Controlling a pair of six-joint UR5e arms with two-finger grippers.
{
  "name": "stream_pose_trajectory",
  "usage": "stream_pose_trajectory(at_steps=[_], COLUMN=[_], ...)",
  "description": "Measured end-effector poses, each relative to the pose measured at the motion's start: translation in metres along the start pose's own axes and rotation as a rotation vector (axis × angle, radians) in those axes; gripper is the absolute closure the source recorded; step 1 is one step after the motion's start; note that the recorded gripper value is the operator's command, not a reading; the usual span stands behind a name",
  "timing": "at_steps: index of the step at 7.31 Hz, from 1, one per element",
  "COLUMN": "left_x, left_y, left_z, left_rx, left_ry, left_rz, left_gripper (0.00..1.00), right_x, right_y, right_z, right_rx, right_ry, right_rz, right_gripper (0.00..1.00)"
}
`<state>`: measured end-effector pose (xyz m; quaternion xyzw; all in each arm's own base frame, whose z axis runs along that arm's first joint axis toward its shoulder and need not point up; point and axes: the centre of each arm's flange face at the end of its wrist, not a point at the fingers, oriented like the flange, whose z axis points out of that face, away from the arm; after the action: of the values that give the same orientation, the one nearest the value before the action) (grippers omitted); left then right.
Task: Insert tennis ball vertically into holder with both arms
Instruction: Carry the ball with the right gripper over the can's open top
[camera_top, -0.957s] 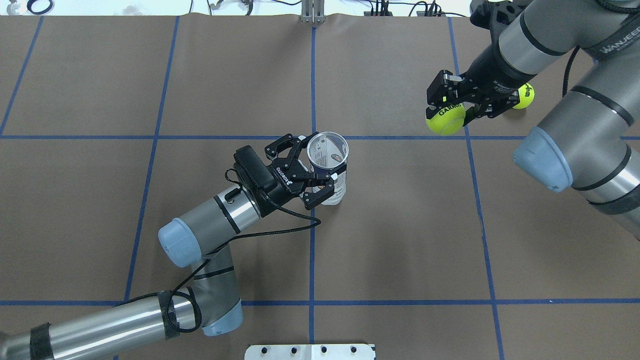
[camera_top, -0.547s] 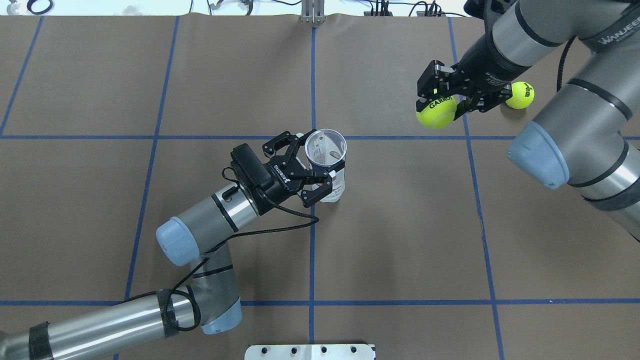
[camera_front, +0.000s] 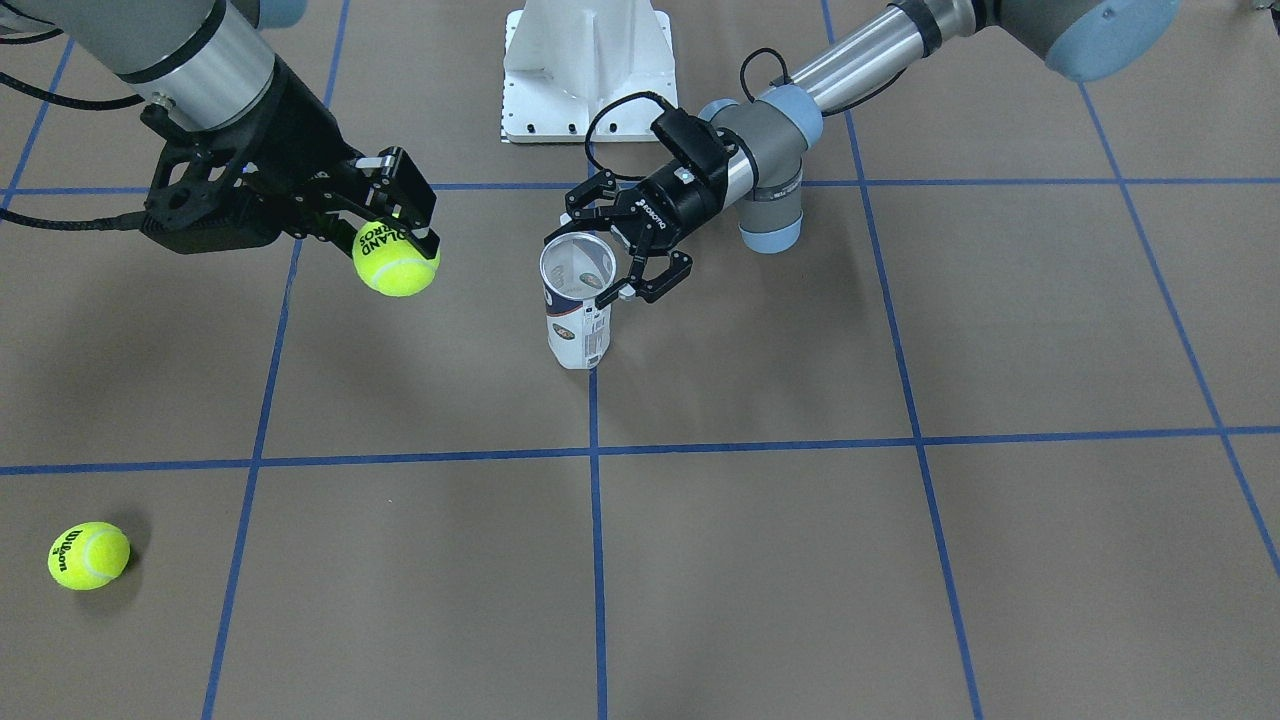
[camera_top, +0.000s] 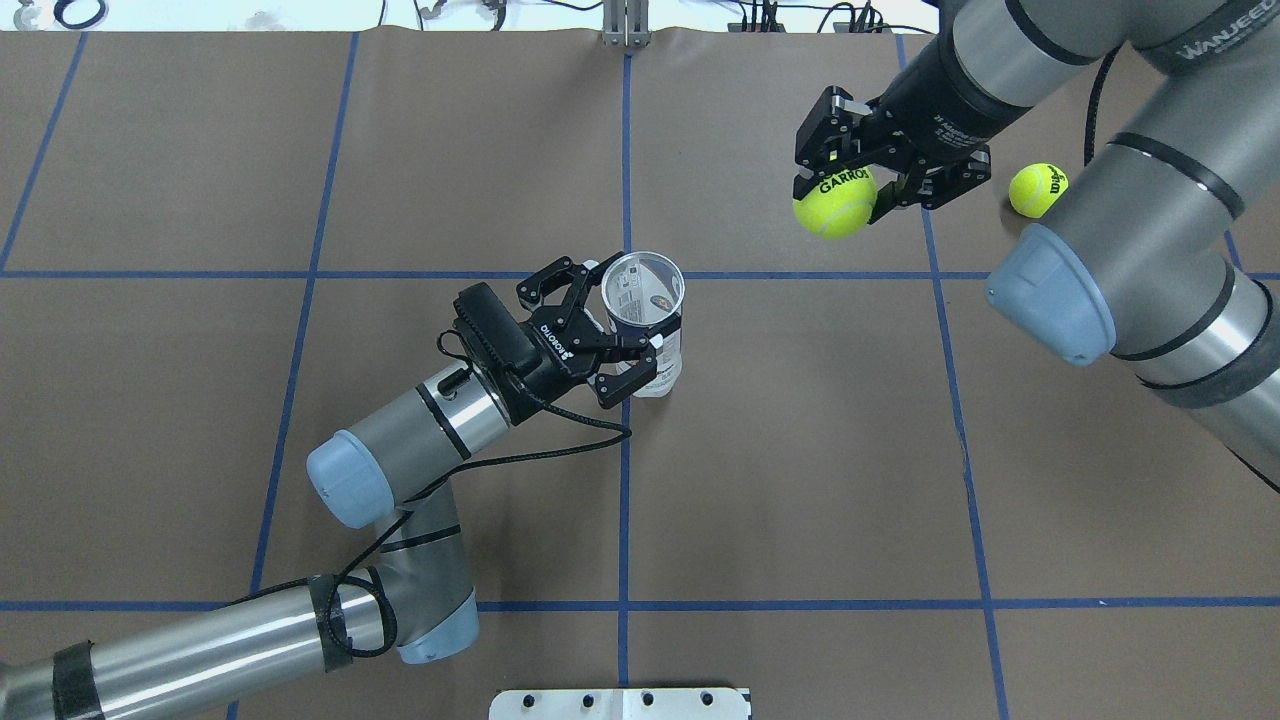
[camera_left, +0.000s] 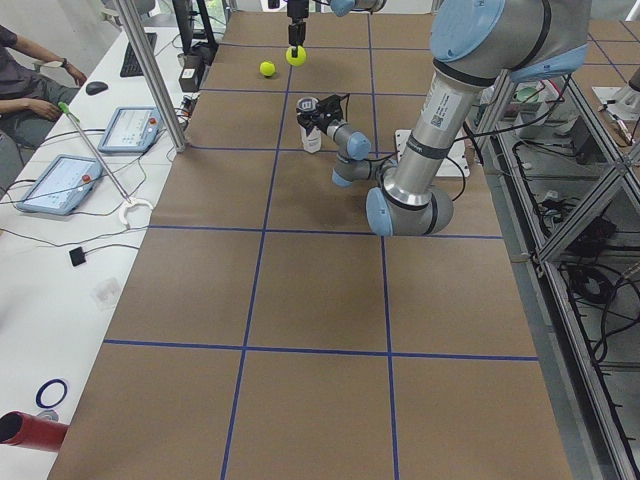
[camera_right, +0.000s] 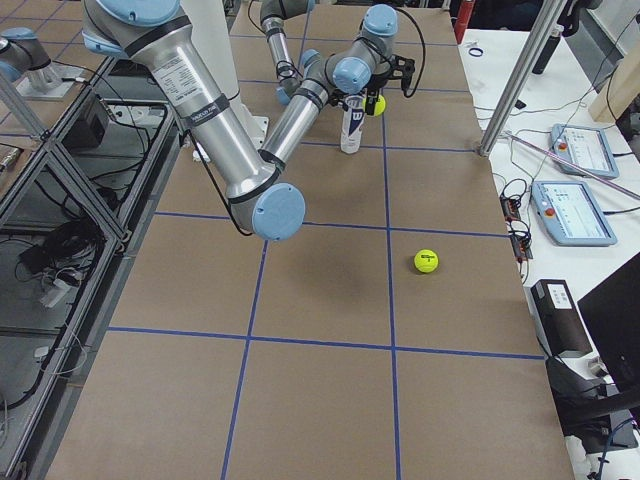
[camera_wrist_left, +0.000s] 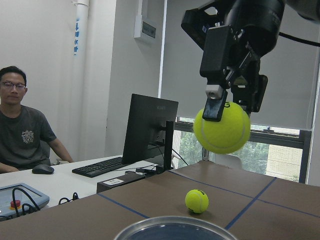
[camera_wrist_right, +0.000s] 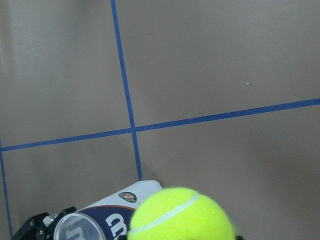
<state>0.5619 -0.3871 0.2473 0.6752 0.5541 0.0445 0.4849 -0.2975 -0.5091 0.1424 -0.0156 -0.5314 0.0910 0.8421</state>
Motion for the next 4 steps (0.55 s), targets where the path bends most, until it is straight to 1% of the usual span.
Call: stream_pose_trajectory(at_steps=[2,4], left_x=[0.001,0.002], left_y=[0.001,0.001], left_z=[-0.001,-0.001], left_rx=[-0.003,-0.002], left_ry=[0.001,0.002], left_rz=[-0.002,-0.003], left_gripper=[0.05,0.05], right_x=[-0.021,-0.033], right_y=[0.007,0.015], right_z=[-0.004,0.002], right_rx=[-0.001,-0.010], right_ry=[-0.022,-0.028], right_rz=[0.013,0.020], right_gripper=[1.00,1.00])
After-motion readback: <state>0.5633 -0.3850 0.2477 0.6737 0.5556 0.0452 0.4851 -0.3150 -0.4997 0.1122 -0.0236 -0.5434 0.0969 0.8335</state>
